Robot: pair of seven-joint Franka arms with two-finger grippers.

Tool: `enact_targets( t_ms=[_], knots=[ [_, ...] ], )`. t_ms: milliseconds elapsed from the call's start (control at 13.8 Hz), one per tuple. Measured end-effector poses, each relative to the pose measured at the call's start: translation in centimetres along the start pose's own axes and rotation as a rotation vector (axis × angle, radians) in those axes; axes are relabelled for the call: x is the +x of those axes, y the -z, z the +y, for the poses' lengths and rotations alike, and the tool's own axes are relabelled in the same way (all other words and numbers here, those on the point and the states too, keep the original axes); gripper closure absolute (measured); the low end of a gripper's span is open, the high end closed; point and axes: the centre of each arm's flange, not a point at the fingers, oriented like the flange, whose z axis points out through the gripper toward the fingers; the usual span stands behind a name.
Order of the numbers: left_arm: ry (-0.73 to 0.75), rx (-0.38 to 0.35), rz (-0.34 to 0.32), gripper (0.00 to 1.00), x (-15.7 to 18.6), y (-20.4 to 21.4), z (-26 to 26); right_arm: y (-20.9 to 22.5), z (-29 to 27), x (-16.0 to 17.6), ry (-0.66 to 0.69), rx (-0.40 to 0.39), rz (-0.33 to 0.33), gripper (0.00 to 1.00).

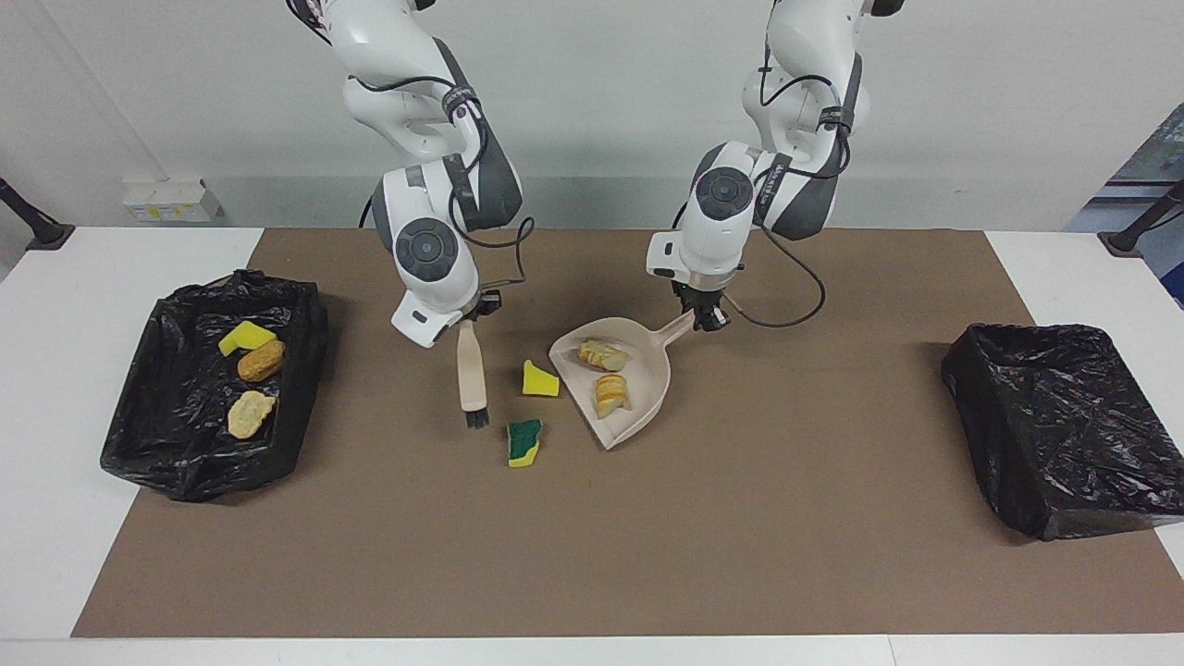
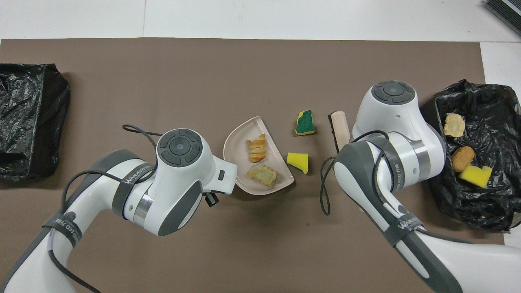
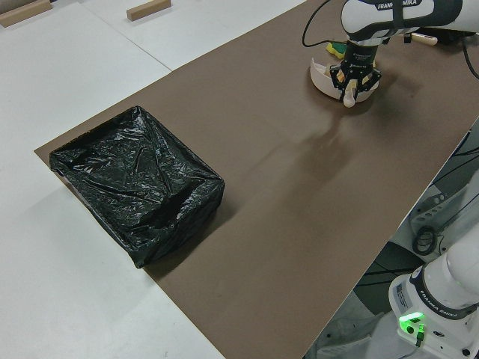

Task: Sweep and dump trash in bin
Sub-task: 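Sweep the remaining sponge pieces into the dustpan with the right gripper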

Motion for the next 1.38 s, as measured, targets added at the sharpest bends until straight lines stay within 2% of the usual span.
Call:
enact_targets(
  t_ms=[218,436,726,1017,1380],
  knots=[
    [0.075,0.003,0.006,0.69,-0.1,-0.6,0.0,-2.0,0.6,3.8,0.018,-0.048,-0.019,0.74],
    [0.088,0.003,0.006,0.69,-0.1,-0.8,0.0,-3.3,-1.4,5.4,0.056,-0.043,-0.033,0.74],
    [0.087,0.0,-0.001,0.69,-0.3,-1.1,0.1,-3.9,-8.4,5.2,0.151,-0.02,-0.012,0.74],
    [0.074,0.0,-0.004,0.69,-0.4,-1.3,0.1,-3.9,-15.2,3.4,0.282,-0.025,-0.001,0.74],
    [0.052,0.003,0.002,0.69,-0.4,-1.3,0.1,-2.5,-18.2,1.7,0.322,0.051,0.004,0.74]
  ],
)
